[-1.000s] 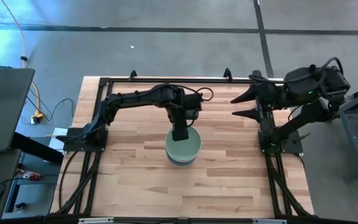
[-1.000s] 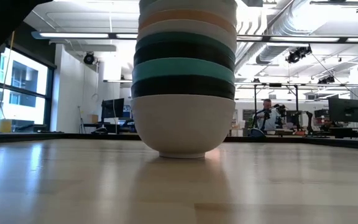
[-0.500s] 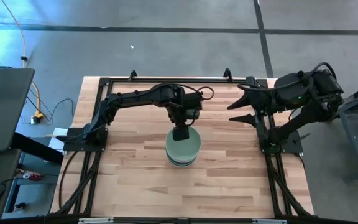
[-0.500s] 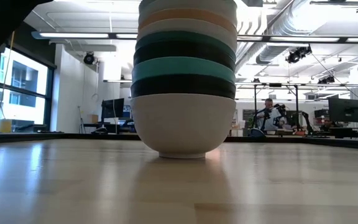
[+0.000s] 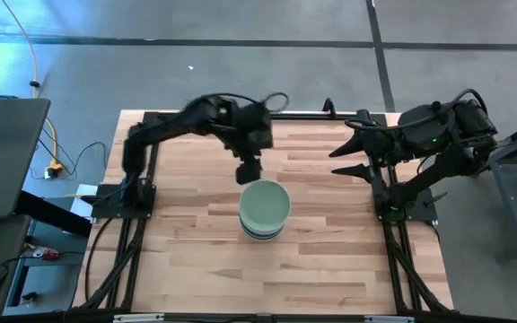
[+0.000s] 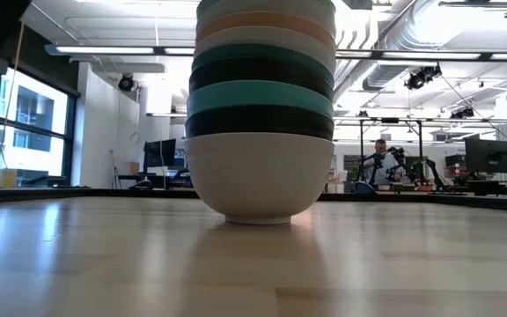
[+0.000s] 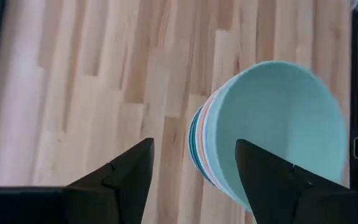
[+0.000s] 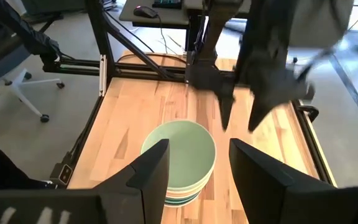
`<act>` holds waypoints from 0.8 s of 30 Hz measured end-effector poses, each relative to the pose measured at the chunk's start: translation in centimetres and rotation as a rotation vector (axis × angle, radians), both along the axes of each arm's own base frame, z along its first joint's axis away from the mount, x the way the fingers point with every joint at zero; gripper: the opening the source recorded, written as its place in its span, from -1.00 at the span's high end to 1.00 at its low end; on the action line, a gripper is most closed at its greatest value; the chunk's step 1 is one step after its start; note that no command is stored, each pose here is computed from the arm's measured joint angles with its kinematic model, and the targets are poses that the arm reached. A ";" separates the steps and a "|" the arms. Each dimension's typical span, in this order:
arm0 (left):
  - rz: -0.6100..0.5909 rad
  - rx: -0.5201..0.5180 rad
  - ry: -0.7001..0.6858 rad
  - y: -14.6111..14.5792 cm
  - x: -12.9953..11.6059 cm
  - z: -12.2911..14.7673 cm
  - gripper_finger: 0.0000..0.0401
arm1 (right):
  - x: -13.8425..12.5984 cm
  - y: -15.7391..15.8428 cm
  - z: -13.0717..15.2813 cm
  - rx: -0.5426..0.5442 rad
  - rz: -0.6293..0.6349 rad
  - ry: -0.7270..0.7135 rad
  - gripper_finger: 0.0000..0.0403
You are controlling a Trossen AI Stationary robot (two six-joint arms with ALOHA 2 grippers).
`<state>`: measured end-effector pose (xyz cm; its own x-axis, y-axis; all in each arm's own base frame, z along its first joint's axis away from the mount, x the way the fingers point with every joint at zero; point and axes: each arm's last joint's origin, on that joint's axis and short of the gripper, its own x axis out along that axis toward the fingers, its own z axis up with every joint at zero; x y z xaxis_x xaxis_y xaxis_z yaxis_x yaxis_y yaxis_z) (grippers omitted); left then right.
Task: Nest bowls inside each other
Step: Return to home position
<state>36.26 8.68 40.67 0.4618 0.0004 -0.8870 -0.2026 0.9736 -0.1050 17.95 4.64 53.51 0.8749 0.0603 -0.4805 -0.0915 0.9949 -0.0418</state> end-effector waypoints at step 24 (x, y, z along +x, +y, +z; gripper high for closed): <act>-0.059 0.446 -0.646 -8.4 -18.4 13.9 -0.07 | -5.5 -1.9 2.6 -0.102 -0.039 -0.221 0.20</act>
<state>17.89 0.27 54.57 0.8964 0.2525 -0.3644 -0.1810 0.9588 0.2191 12.44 2.76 56.11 0.9603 -0.0147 -0.2786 -0.0306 0.9870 -0.1575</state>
